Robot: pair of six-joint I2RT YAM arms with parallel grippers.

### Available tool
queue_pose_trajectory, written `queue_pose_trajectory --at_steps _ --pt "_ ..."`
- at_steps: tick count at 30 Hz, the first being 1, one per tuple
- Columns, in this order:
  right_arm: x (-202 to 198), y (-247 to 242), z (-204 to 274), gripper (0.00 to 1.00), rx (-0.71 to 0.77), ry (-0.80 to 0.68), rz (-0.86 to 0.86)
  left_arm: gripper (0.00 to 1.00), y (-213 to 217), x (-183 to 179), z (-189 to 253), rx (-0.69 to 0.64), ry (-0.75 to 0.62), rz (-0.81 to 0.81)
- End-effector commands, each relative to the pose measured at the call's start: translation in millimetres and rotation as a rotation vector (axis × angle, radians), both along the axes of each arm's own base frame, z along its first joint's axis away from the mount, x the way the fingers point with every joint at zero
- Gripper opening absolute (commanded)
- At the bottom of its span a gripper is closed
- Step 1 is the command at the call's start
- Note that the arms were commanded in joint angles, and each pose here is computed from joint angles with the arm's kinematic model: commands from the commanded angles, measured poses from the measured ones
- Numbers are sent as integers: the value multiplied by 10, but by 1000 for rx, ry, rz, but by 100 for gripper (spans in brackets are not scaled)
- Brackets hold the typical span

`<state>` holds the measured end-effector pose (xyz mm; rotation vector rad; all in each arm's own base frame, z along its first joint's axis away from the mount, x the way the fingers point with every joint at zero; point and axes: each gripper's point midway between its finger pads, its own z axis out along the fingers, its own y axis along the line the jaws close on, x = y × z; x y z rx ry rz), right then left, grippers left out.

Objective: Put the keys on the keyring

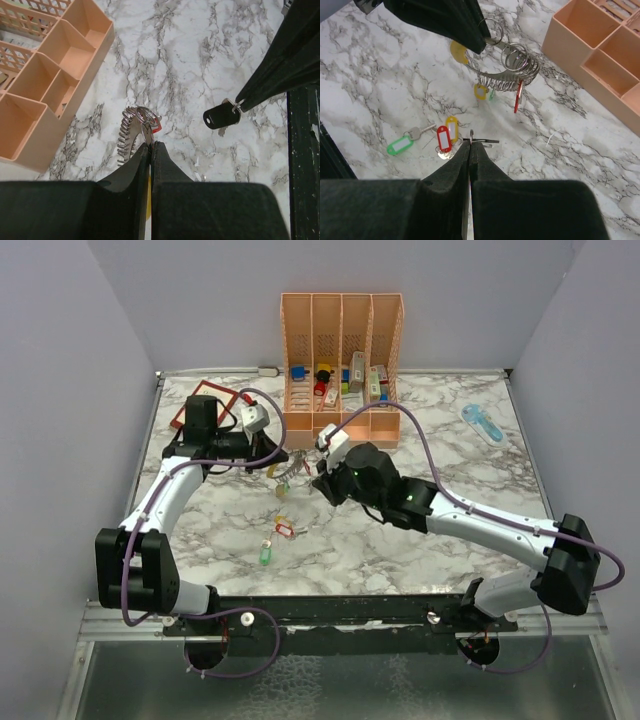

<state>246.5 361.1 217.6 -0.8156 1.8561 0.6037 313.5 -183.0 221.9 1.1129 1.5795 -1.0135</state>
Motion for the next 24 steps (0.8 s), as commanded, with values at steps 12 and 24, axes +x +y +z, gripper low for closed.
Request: queue_pose_trajectory --at_steps 12,24 --pt "228 122 371 1 111 15 2 0 -326 -302 -57 21 -30 -159" --pt "237 208 287 1 99 84 45 0 -344 -285 -56 37 -41 -156"
